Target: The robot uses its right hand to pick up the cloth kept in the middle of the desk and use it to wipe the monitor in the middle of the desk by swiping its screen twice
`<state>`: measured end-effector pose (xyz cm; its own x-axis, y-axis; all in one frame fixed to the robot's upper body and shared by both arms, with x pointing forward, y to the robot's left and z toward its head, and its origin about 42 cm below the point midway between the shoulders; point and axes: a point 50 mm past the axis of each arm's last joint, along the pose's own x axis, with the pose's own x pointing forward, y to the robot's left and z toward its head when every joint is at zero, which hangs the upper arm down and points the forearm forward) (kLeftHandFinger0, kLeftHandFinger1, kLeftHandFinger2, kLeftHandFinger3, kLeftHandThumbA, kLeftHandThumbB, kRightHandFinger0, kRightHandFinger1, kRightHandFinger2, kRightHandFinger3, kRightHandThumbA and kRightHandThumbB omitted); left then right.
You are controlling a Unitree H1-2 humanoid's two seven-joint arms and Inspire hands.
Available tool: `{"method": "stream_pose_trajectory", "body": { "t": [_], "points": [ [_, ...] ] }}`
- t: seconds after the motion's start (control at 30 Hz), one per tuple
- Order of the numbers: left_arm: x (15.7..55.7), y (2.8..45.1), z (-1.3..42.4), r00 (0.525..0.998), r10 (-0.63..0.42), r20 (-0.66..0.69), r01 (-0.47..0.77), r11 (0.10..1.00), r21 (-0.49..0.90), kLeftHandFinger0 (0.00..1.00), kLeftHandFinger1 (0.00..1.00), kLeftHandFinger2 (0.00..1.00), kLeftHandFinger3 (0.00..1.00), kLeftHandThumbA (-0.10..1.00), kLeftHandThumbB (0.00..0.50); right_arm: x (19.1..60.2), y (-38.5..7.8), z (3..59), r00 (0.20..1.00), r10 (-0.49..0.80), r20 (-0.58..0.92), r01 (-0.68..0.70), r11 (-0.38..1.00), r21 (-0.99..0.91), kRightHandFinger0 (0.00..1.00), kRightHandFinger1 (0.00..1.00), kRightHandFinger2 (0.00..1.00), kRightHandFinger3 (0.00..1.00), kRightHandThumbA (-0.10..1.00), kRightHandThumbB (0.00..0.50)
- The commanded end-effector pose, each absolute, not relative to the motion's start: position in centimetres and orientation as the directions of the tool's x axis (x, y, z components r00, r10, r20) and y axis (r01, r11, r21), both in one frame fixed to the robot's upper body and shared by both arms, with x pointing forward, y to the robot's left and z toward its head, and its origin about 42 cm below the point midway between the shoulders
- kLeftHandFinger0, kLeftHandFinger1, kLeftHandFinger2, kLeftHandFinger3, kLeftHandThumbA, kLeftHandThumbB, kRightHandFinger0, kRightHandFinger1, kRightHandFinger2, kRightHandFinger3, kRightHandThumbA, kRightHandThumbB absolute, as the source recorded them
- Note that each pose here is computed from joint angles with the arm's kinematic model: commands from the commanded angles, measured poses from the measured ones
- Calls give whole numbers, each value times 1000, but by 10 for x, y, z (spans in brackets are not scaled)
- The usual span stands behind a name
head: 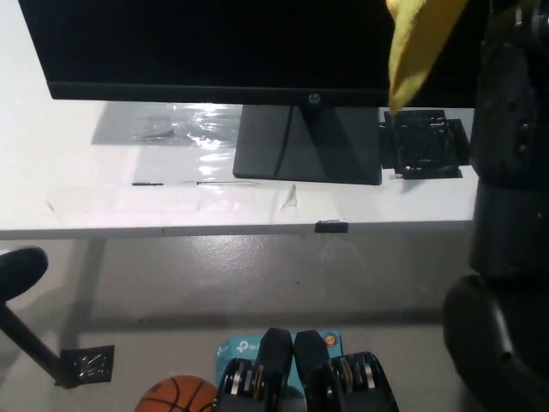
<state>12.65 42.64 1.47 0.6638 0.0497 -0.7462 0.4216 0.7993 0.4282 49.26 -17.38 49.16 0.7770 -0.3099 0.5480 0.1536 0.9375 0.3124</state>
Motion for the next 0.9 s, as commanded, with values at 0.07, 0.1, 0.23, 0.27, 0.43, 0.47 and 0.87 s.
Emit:
{"method": "stream_pose_trajectory", "body": {
  "t": [0.07, 0.1, 0.23, 0.27, 0.43, 0.47, 0.87],
  "points": [
    [125, 437, 30, 690, 57, -721, 420, 781, 463, 772, 728, 876, 1000, 716, 107, 492, -179, 513, 399, -333, 855, 531, 844, 81, 0, 0, 294, 434, -100, 86],
    [125, 435, 29, 690, 52, -722, 421, 783, 458, 761, 721, 869, 1000, 710, 106, 497, -181, 503, 372, -268, 889, 583, 812, 1, 0, 0, 188, 444, -100, 48],
    [123, 438, 24, 690, 49, -722, 420, 786, 454, 729, 702, 860, 1000, 722, 121, 512, -181, 485, 365, -200, 909, 676, 729, -111, 0, 0, 144, 329, -100, 45],
    [123, 438, 24, 689, 50, -723, 422, 784, 456, 730, 703, 858, 1000, 726, 127, 514, -181, 484, 362, -192, 912, 683, 721, -119, 0, 0, 153, 324, -100, 52],
    [124, 438, 27, 679, 60, -732, 432, 773, 465, 764, 724, 863, 1000, 719, 112, 525, -180, 479, 352, -154, 923, 711, 685, -157, 0, 0, 239, 319, -100, 58],
    [122, 438, 24, 682, 58, -729, 426, 778, 461, 756, 715, 860, 1000, 715, 118, 525, -178, 477, 353, -153, 923, 714, 681, -161, 0, 0, 257, 322, -100, 60],
    [120, 435, 22, 678, 47, -733, 430, 783, 449, 753, 716, 860, 1000, 688, 100, 528, -141, 455, 340, -123, 932, 700, 695, -164, 0, 0, 293, 256, -100, 2]
  ]
}}
